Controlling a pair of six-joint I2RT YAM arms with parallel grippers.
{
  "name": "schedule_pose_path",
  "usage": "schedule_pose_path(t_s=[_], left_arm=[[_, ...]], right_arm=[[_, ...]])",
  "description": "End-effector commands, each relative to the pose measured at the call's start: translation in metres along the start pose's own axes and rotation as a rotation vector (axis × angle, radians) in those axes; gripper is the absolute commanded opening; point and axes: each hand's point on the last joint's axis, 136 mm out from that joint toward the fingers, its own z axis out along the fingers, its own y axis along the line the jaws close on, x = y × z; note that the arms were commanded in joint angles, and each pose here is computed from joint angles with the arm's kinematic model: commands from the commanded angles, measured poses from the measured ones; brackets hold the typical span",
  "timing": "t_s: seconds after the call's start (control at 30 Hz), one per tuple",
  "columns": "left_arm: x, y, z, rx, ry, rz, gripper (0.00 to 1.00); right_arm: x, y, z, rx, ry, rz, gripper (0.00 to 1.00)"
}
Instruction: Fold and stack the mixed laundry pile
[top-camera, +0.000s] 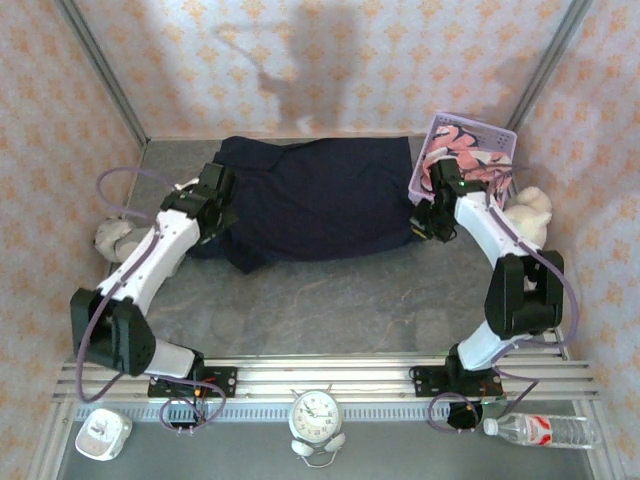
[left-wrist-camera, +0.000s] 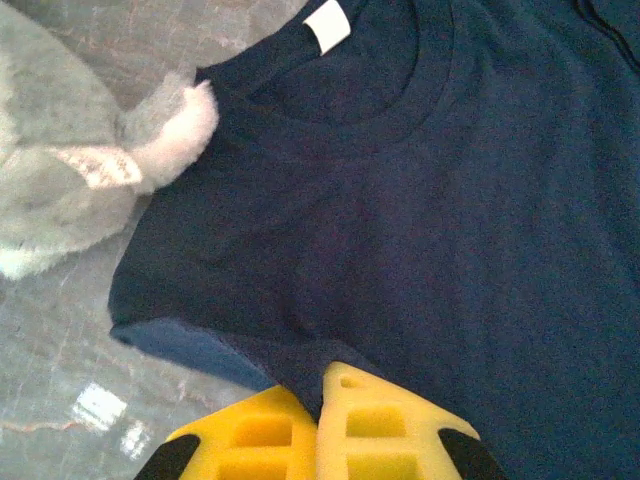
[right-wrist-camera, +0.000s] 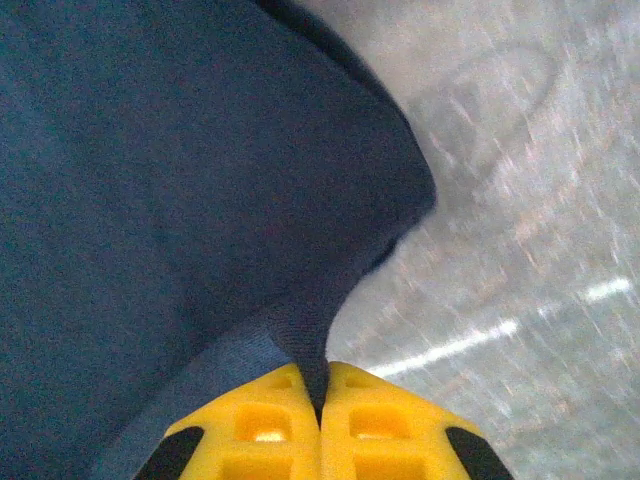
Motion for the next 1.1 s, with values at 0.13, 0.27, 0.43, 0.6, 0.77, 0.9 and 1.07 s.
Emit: schedule_pose_path(t_s=[0.13,0.27,0.43,0.6,0.77,0.9,1.07], left_arm=[[-0.069,-0.057,0.035,-0.011,-0.041,0.058,0.00],[-0.095,-0.092,0.069,-0.029,-0.006,0.143,0.00],[-0.111,-0.101,0.087,-0.093,0.059,0.169,0.83],[-0.105,-0.094,0.081,-0.078,0.059,0.162,0.83],[-0.064,-0.087,0.090,0.009,0.136,0.075,0.68],[-0.030,-0.077,0.109,0.017,0.199,0.033,0.45],[-0.009,-0.060,0.136,-0.055,0.248,0.060,0.41]], right_arm=[[-0.066,0.031,0.026,0.041,-0.077,0.050,0.00],[-0.098,0.055,0.042,0.021,-0.101,0.065,0.02],[-0.127,0.076,0.034,-0.022,-0.180,0.070,0.59],[-0.115,0.087,0.022,-0.041,-0.177,-0.010,0.63],[-0.069,0.085,0.032,0.020,-0.120,-0.133,0.58],[-0.043,0.088,0.045,0.023,-0.089,-0.182,0.54],[-0.040,0.088,0.048,0.035,-0.099,-0.227,0.56]])
